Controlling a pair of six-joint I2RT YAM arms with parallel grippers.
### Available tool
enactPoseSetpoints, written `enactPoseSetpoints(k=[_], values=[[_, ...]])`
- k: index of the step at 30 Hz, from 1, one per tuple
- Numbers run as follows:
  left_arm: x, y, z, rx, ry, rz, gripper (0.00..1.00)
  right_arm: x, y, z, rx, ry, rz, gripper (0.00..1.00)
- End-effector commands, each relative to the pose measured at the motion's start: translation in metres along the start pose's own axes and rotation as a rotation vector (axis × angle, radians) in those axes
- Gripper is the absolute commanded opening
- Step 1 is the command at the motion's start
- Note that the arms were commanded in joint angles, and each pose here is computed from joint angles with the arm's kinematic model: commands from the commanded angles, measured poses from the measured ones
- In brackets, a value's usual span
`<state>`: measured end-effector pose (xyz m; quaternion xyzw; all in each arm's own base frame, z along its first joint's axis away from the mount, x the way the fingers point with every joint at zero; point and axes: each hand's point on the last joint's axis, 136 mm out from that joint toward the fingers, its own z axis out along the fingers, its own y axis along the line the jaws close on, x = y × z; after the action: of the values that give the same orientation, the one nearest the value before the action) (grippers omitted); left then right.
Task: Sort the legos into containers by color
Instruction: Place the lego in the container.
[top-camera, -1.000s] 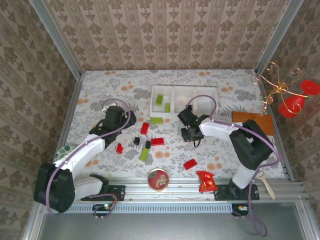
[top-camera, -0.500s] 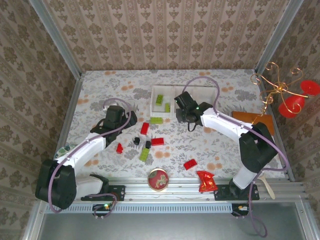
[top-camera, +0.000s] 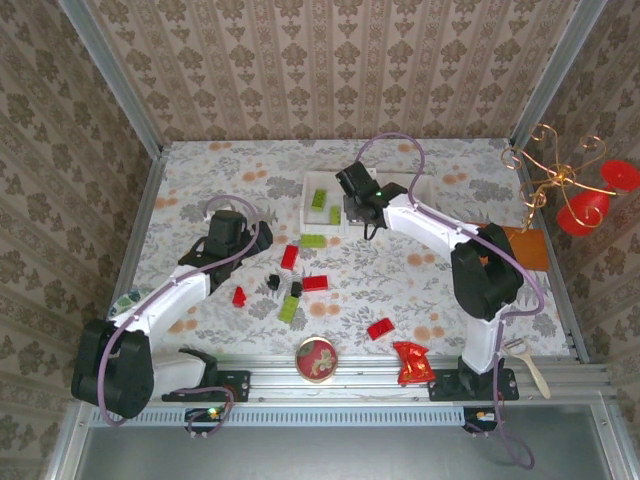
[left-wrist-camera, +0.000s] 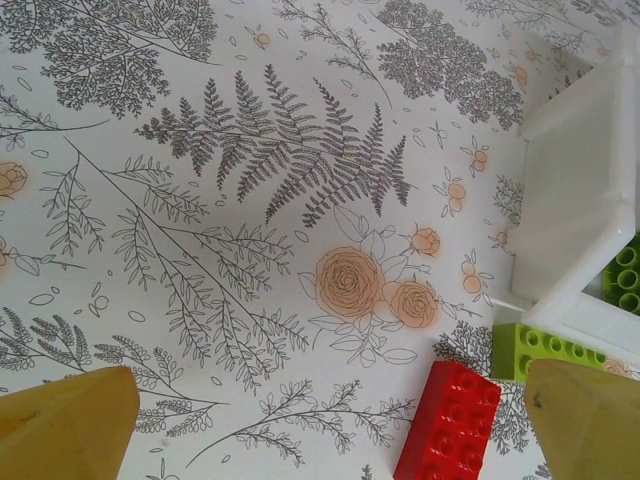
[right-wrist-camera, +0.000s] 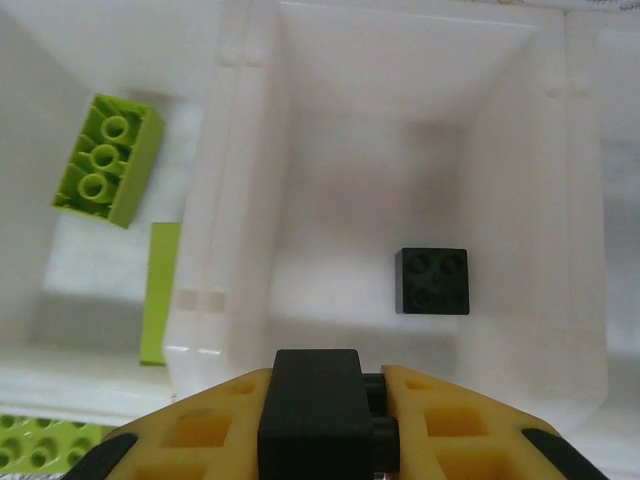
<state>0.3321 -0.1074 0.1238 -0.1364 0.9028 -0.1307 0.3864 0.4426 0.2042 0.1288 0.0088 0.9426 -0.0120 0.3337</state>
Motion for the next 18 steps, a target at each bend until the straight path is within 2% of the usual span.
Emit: enactPoseSetpoints(k=[1,15,18], values=[[0.003,0.0,0.001,0.002,0.022,-0.009,1.0,-0.004,-0.007,0.01,0.035,0.015,-0.001,0.15],[0.004,0.0,0.002,0.005,0.033,-0.005,1.0,0.011,-0.008,0.043,0.013,0.099,0.03,0.21],[0.004,-0.002,0.002,0.01,0.034,-0.004,1.0,0.012,-0.008,0.044,0.007,0.104,0.031,0.26]])
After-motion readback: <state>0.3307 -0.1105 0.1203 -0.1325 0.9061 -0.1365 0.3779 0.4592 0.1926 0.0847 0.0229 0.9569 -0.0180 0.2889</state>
